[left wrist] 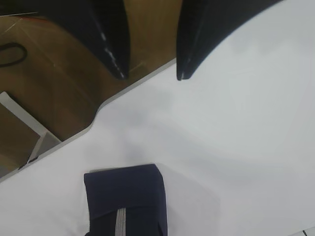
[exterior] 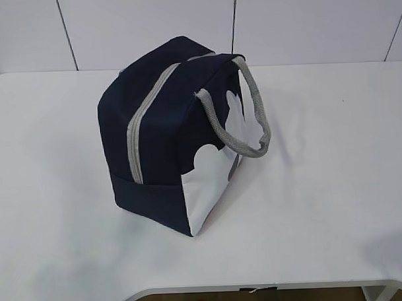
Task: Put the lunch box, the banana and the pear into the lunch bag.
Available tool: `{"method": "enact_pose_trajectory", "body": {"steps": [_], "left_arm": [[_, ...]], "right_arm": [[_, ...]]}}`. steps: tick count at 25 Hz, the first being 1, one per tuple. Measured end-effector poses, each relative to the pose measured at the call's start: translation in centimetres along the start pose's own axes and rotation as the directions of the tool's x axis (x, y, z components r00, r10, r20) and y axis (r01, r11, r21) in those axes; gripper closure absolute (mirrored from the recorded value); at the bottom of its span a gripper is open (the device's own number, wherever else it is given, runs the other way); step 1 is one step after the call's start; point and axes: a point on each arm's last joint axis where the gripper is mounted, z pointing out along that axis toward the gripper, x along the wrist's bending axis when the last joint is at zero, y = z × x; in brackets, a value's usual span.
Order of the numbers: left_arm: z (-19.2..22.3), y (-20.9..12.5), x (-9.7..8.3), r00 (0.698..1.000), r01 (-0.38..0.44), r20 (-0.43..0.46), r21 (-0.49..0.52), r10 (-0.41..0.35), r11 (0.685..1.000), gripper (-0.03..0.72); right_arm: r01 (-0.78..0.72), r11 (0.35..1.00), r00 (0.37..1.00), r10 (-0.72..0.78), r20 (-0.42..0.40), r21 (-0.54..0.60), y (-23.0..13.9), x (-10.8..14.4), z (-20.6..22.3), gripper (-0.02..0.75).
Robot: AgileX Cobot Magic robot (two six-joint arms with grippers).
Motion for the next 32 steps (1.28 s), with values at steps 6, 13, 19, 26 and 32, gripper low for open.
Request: {"method": "enact_pose_trajectory", "body": {"steps": [6, 13, 19, 26, 32], "left_arm": [[0.01, 0.02, -0.10, 0.993, 0.058, -0.106, -0.006, -0.059, 0.998, 0.443], [0.24, 0.16, -0.20, 0.936, 0.173, -0.307, -0.019, -0.171, 0.985, 0.443], [0.25, 0.16, -0.20, 0.935, 0.175, -0.310, -0.019, -0.172, 0.984, 0.443], [0.25, 0.16, -0.20, 0.935, 0.175, -0.310, -0.019, -0.172, 0.984, 0.443], [0.25, 0.16, -0.20, 0.935, 0.175, -0.310, -0.019, -0.172, 0.984, 0.443]], "right_arm": [[-0.034, 0.999, 0.998, 0.034, 0.057, 0.001, 0.03, 0.05, 0.02, 0.300], [-0.109, 0.994, 0.979, 0.107, 0.173, 0.001, 0.08, 0.19, 0.07, 0.300], [-0.112, 0.994, 0.978, 0.110, 0.177, 0.001, 0.08, 0.19, 0.07, 0.300], [-0.112, 0.994, 0.978, 0.110, 0.177, 0.001, 0.08, 0.19, 0.07, 0.300], [-0.112, 0.994, 0.978, 0.110, 0.177, 0.001, 0.08, 0.19, 0.07, 0.300]]}}
